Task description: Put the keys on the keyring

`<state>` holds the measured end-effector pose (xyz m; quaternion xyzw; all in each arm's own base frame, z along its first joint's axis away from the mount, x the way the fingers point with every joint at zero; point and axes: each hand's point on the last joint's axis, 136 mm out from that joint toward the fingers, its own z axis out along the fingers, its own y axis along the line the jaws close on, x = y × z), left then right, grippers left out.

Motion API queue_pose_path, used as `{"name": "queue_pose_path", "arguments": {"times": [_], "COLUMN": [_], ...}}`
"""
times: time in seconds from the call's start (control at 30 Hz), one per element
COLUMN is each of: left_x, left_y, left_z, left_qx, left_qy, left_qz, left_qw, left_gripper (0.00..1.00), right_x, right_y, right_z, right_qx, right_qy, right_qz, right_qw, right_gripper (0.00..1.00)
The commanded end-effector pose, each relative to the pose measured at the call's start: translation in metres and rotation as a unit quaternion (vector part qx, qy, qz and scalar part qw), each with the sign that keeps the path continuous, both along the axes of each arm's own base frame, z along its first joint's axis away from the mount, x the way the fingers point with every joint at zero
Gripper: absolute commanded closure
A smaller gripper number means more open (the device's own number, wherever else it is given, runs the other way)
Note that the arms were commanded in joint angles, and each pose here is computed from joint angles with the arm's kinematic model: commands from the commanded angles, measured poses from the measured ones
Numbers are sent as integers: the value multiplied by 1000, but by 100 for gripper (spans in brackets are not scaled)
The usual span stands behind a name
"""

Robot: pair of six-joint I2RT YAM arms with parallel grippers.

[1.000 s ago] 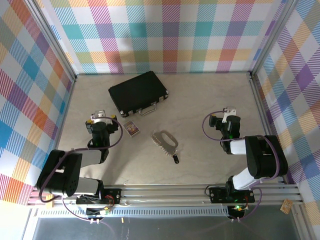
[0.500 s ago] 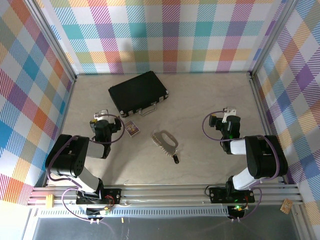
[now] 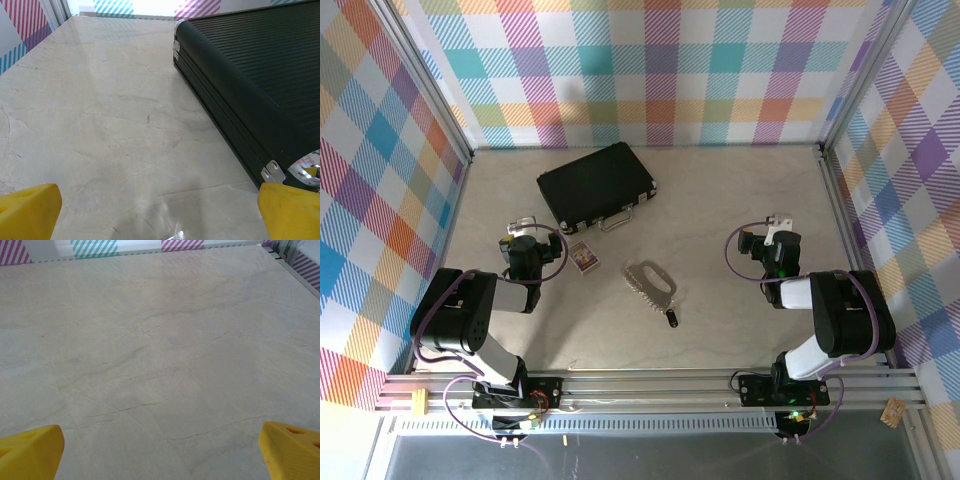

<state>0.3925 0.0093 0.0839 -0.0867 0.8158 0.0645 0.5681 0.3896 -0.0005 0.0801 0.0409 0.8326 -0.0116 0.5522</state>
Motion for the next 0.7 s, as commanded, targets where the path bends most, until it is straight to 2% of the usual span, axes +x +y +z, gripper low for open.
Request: {"name": "queue_pose_path", "arguments": {"times": [0.0, 0.67], "left_x": [1, 1], "left_y": [1, 1], "left_z": [2, 2], "left_qx": [-10, -9], "left_qy": [-5, -6], "left_qz": [2, 2], "left_qw": [1000, 1000], "left_gripper": [0, 0], "right_x": [7, 7], "right_y": [1, 1], "right_z": [12, 13], "right_qx": [6, 6], "right_qy": [-23, -24], "right_qz": [2, 3], "right_qw": [1000, 1000], "right_gripper": [1, 1]}}
